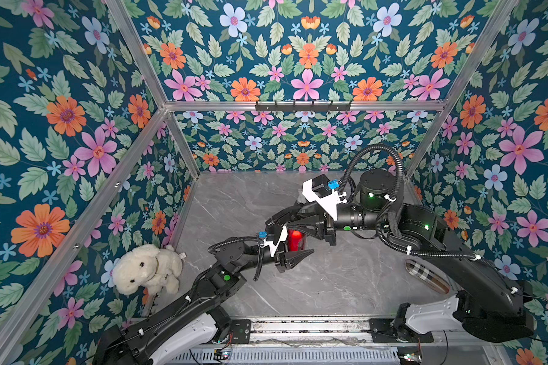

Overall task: Attach spray nozzles to spray bottles
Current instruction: Screw the spray nozzle on the spray bottle.

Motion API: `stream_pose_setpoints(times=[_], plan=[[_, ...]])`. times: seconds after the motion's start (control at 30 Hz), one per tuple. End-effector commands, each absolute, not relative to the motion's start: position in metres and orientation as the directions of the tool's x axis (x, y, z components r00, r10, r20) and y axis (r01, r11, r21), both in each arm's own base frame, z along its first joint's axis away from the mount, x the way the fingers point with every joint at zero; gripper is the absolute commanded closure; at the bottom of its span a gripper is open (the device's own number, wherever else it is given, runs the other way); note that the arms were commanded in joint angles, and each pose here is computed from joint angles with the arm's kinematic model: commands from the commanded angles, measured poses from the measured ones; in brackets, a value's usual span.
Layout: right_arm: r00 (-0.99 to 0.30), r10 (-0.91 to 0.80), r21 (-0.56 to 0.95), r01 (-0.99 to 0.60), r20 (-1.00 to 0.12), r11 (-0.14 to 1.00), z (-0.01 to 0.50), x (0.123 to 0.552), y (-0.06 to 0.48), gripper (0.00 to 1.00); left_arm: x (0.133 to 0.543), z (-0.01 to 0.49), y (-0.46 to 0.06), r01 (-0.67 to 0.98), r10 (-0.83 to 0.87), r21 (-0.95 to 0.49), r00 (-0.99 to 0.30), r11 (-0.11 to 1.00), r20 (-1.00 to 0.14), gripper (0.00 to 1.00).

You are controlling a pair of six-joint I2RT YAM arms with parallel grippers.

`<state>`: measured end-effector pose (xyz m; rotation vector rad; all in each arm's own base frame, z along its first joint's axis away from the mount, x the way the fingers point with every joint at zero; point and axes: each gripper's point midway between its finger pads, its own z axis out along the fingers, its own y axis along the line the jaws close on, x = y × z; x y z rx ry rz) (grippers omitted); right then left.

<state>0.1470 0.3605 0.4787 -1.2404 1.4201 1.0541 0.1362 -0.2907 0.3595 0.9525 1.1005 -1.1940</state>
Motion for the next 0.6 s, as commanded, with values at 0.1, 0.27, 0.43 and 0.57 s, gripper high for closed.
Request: stream_pose_setpoints(times=[0.1,0.27,0.43,0.57], plan=[[-0.072,-0.139,0.05,-0.986,-0.988,0.159,0.476,0.15,0.357,0.77,0.141,0.382,-0.279,0.975,-0.296,0.032,0.097,0.218,-0.95,1.0],[-0.077,-0.08,0.061,-0.982,-0.994,0.181,0.474,0.149,0.353,0.8,0.144,0.389,-0.27,0.963,-0.324,0.035,0.123,0.266,-0.938,1.0],[-0.068,-0.019,0.064,-0.982,-0.998,0.18,0.474,0.148,0.352,0.81,0.142,0.393,-0.268,0.965,-0.352,0.033,0.127,0.26,-0.927,1.0],[-0.092,0.034,0.096,-0.982,-0.995,0.164,0.481,0.147,0.354,0.8,0.142,0.393,-0.269,0.968,-0.368,0.026,0.12,0.251,-0.922,1.0]])
